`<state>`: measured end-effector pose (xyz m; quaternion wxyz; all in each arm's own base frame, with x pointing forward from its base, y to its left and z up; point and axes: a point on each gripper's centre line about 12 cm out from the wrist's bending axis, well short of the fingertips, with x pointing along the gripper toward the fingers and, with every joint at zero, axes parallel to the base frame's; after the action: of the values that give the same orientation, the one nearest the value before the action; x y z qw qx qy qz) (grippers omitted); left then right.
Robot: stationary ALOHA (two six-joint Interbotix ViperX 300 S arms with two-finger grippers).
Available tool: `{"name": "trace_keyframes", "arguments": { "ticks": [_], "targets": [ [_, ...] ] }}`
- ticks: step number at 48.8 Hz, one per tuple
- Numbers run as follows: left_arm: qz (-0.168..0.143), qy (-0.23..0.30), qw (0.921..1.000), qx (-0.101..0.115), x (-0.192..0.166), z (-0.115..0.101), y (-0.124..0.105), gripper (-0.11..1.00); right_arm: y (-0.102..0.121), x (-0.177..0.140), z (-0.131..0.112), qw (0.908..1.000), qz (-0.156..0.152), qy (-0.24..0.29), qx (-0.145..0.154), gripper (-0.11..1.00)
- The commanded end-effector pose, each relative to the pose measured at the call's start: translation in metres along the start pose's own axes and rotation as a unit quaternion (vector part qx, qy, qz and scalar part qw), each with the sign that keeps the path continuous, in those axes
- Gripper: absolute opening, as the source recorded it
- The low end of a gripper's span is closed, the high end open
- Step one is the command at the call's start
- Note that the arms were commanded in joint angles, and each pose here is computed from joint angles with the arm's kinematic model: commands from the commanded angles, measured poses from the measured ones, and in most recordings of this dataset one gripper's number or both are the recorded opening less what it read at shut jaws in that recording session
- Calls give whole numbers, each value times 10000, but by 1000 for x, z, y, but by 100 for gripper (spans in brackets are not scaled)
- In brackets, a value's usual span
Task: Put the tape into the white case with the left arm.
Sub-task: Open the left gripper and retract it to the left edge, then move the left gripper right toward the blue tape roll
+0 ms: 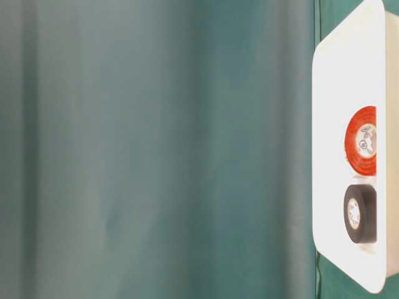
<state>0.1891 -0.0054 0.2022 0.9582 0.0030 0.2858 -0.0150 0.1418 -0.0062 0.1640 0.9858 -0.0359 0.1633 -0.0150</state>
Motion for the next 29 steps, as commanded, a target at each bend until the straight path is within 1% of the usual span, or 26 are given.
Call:
{"name": "trace_keyframes", "arguments": {
  "ticks": [1, 4, 7, 15, 29],
  "targets": [
    [-72, -183, 9997, -110, -8, 2, -3, 94, -1, 0, 5, 10000, -9, -76, 2, -9],
    [-110, -227, 9994, -220, -12, 0, -4, 94, -1, 0, 5, 10000, -9, -68, 2, -9],
    [-153, -263, 9992, -249, -14, -1, -6, 94, -1, 0, 5, 10000, -9, -76, 2, -9],
    [-240, -222, 9993, -185, -14, -4, -10, 94, 0, 0, 5, 10000, -2, -69, 0, -9],
    [-232, -161, 9995, -170, -8, -4, -10, 94, -1, 0, 5, 10000, -9, -76, 2, -9]
  ]
}}
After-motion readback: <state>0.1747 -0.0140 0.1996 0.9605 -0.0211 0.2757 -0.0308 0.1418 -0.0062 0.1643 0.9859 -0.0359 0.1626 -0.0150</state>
